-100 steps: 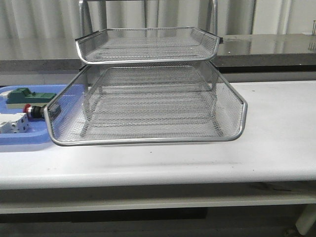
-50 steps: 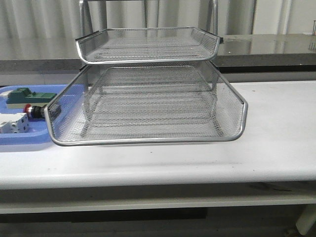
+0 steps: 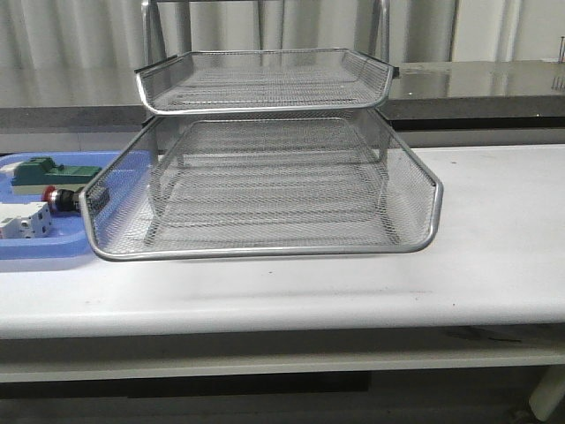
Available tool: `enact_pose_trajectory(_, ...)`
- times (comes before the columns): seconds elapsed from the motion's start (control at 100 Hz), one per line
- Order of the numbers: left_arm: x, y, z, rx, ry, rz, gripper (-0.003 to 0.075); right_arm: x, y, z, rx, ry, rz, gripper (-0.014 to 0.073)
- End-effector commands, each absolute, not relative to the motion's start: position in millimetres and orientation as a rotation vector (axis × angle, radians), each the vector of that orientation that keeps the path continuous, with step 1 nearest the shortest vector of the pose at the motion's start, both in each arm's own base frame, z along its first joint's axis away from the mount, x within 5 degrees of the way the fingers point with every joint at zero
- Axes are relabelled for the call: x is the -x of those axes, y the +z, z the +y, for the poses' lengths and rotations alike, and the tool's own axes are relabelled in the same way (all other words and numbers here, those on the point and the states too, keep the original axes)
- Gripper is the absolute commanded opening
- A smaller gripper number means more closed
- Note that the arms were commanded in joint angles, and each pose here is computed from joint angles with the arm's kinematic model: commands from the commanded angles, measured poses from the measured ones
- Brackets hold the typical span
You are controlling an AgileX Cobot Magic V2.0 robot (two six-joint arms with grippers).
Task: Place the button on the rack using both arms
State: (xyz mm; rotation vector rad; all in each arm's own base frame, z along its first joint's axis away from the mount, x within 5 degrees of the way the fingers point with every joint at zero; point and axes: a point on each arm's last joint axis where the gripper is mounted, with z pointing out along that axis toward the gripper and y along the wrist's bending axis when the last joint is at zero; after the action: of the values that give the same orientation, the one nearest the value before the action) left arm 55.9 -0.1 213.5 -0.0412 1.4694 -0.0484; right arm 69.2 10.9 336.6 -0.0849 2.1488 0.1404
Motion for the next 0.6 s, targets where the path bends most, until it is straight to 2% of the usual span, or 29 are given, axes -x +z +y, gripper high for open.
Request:
enact_pose_trajectory(0.0, -54.0, 210.5, -0.9, 0.039, -0.068, 1.395, -0.002, -71.5, 347.9, 9.7, 0.082, 0.124, 2.071, -0.0066)
enact_pose_trajectory(0.48, -54.0, 210.5, -0.9, 0.039, -0.068, 1.395, -0.002, -71.5, 347.9, 9.7, 0.082, 0.124, 2.071, -0.0066)
enact_pose_trajectory(0.59, -53.1, 215.0, -1.1, 0.036, -0.071, 1.35, -0.002, -71.5, 347.9, 9.7, 0.082, 0.124, 2.071, -0.0066)
